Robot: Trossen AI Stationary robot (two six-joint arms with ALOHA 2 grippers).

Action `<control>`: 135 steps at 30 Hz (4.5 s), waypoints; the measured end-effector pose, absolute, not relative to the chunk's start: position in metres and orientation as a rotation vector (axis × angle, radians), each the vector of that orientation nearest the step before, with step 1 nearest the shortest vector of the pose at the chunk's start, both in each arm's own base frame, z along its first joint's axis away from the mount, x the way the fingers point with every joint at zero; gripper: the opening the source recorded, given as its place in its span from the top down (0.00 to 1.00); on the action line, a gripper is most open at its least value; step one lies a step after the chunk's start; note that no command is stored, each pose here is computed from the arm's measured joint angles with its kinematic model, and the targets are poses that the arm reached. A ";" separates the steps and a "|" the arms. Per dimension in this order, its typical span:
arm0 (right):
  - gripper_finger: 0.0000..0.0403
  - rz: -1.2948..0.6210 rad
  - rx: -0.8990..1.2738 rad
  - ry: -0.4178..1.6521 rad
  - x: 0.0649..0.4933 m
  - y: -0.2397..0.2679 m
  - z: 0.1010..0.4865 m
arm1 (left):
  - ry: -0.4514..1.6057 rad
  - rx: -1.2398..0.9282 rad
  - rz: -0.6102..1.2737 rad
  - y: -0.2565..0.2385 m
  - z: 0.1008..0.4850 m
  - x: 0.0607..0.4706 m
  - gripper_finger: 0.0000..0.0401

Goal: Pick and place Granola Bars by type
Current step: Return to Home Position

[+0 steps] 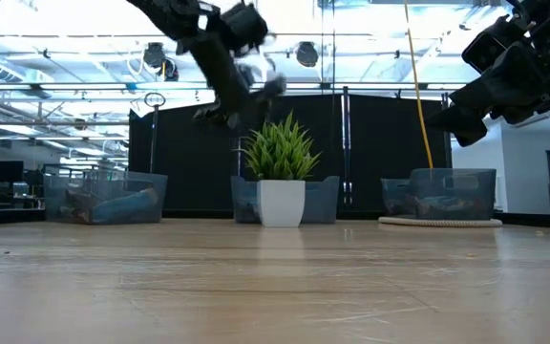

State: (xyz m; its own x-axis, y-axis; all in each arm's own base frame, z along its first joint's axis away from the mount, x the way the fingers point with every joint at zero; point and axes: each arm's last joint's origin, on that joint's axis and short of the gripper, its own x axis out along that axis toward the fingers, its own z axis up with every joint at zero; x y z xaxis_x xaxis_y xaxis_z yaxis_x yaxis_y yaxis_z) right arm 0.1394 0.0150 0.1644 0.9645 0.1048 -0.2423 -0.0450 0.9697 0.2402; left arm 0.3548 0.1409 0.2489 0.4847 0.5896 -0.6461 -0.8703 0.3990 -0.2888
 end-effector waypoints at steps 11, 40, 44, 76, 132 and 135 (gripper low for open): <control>0.41 0.076 0.236 0.256 0.139 0.015 0.164 | 0.289 -0.513 0.638 0.123 0.365 0.326 0.48; 0.41 0.095 0.244 0.101 0.130 0.014 0.161 | 0.168 -0.187 -0.344 0.034 0.447 0.256 0.56; 0.41 0.095 0.240 0.113 0.128 0.014 0.160 | 0.175 -0.192 -0.364 0.028 0.447 0.257 0.58; 0.41 0.129 0.255 -0.165 0.109 0.012 0.187 | 0.149 -0.061 -0.208 0.005 0.446 0.190 0.58; 0.41 0.155 0.264 -0.382 0.089 0.010 0.204 | -0.174 -0.222 0.075 0.008 0.182 0.096 0.59; 0.41 0.155 0.264 -0.383 0.089 0.010 0.204 | -0.173 -0.228 0.108 0.009 0.181 0.096 0.58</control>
State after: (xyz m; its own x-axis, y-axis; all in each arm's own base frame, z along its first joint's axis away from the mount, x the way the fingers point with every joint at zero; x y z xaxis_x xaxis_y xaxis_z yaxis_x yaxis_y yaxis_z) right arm 0.0889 0.0095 0.2044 0.9165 0.0991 0.3875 -0.1980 0.9542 0.2242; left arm 0.0958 0.0086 0.1814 0.9794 0.1262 0.1578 -0.0872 0.9684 -0.2337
